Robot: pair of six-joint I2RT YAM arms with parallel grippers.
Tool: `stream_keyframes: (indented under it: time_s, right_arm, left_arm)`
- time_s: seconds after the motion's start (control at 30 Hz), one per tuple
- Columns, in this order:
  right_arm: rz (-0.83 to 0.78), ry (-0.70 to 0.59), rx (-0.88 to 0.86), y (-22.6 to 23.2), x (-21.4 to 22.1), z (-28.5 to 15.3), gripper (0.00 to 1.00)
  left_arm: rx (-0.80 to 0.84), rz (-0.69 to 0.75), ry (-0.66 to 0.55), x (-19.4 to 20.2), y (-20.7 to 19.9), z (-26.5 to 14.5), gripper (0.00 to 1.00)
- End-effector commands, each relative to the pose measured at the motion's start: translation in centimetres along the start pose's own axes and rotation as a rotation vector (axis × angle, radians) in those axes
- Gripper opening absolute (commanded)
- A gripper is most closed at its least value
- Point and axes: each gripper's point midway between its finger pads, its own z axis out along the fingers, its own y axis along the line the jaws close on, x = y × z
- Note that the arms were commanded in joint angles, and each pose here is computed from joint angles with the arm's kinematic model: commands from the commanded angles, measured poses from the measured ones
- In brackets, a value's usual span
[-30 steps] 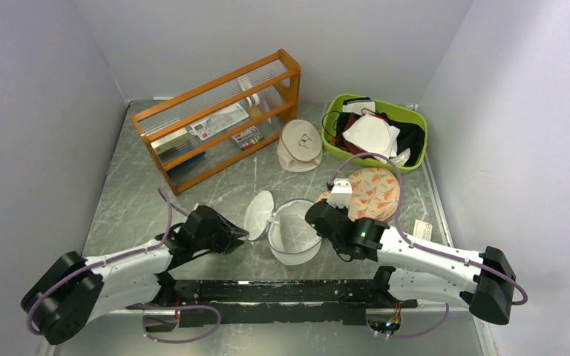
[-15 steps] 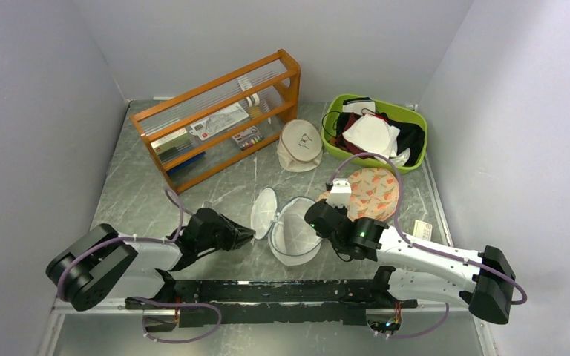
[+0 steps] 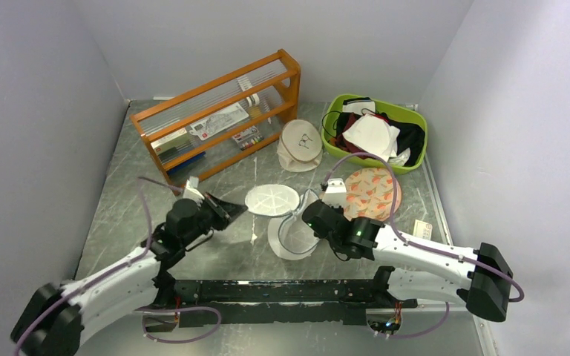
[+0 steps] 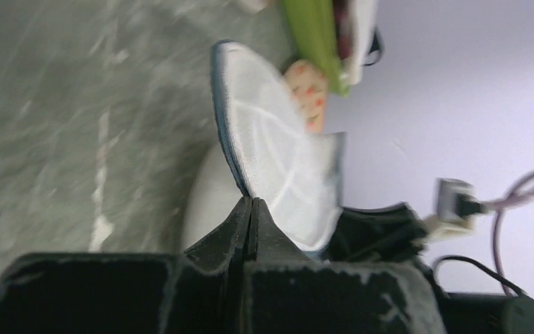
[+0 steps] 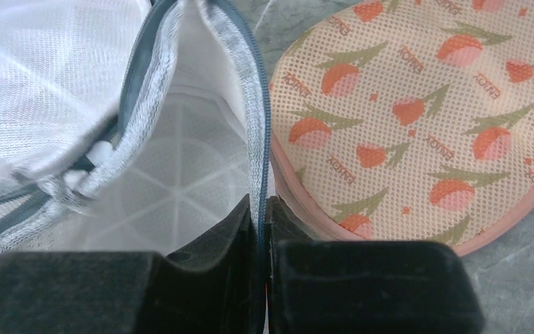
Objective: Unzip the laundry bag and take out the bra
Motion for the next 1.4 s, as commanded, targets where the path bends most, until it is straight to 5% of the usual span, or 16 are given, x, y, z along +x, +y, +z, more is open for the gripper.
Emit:
stream_keyframes:
  time_s: [0.0,0.4,0.87,1.13,1.37]
  right_arm:
    - [0.001,-0.028,-0.059,1.7,-1.2,0.1,0.09]
    - [-0.035,-0.099,-0.269,8.6,-6.1,1.2,0.11]
    - [0.017,-0.038,-0.384,9.4,-7.1,3.8,0.14]
    - [-0.014,-0.072,-0.384,7.3,-7.3,1.5,0.59]
    - [0.013,-0.193,-0.341,4.9,-11.5,-2.6,0.71]
  left_arm:
    - [-0.067,0.331,-0.202,-5.0,-3.7,-2.8,0.07]
    - [-0.114,0.877,-0.332,-9.7,-11.5,-8.9,0.07]
    - [0.032,1.379,-0.102,-7.1,-13.8,-7.3,0.07]
    - [0.162,1.459,-0.045,-4.9,-13.1,-6.7,0.07]
    - [0.190,1.529,0.044,-2.9,-12.9,-6.2,0.07]
